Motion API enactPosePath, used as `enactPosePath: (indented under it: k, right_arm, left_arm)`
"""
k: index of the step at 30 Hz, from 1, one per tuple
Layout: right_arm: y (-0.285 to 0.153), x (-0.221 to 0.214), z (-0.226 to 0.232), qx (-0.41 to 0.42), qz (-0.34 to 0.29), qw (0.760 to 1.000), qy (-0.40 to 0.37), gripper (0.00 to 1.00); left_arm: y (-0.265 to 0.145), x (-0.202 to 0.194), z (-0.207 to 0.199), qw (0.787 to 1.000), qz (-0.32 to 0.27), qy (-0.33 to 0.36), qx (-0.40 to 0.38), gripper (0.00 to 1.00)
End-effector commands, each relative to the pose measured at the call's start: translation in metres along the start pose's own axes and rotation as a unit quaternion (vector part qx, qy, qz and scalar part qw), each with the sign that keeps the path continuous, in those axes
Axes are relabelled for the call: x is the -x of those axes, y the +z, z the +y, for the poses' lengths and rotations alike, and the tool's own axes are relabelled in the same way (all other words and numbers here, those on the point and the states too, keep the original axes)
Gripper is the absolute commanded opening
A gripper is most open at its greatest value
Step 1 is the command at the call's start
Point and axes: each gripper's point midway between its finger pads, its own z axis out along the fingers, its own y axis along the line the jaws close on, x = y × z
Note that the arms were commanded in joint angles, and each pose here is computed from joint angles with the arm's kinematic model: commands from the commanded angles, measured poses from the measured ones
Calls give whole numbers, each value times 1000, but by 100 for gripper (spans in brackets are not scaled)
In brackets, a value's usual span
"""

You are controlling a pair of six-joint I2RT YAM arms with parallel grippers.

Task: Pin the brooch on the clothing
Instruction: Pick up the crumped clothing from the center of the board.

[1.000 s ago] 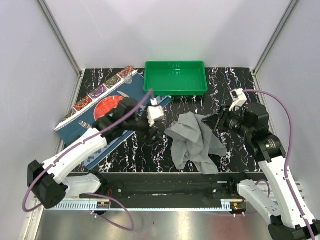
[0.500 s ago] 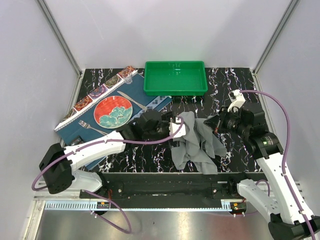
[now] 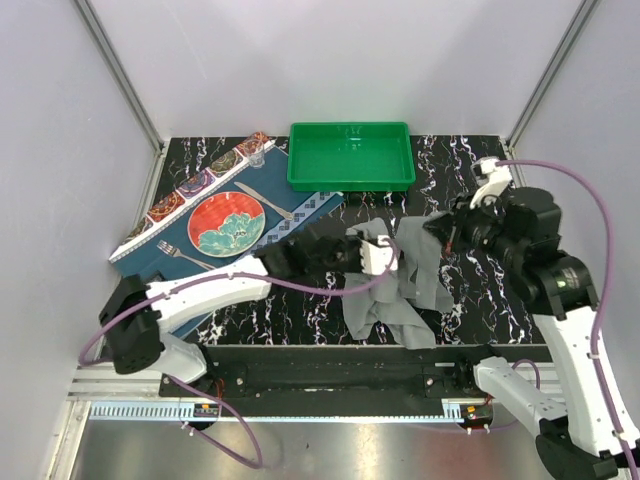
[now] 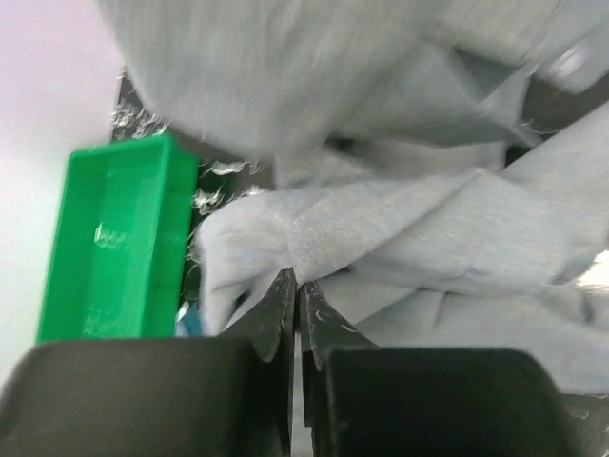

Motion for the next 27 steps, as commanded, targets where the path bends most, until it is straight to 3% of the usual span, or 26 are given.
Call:
enactPosePath:
  k: [1, 3, 6, 10, 13, 17, 22, 27]
  right_arm:
    - [-40, 52, -12, -81, -78, 990, -90, 0]
    - [-53, 70, -17, -113, -102, 982, -110, 0]
    - [-73, 95, -42, -203, -132, 961, -134, 0]
    - [-99, 122, -61, -288, -170, 932, -139, 0]
    - [-113, 126, -90, -376, -163, 897, -169, 0]
    - [-136, 129, -111, -451, -137, 845, -253, 0]
    - [-148, 157, -108, -476, -166, 819, -276, 0]
    - [-156, 177, -105, -489, -165, 800, -306, 0]
  left_arm:
    - [-91, -9, 84, 985, 21, -99, 143, 0]
    - [-123, -30, 88, 975, 39, -152, 157, 0]
    - [-194, -68, 116, 946, 59, -211, 240, 0]
    - [-242, -78, 101, 934, 59, -225, 271, 0]
    - [-251, -94, 76, 932, 83, -235, 262, 0]
    - [-263, -124, 54, 912, 135, -265, 282, 0]
    - [-280, -130, 84, 885, 148, -271, 349, 0]
    - [-298, -93, 111, 896, 102, -253, 351, 0]
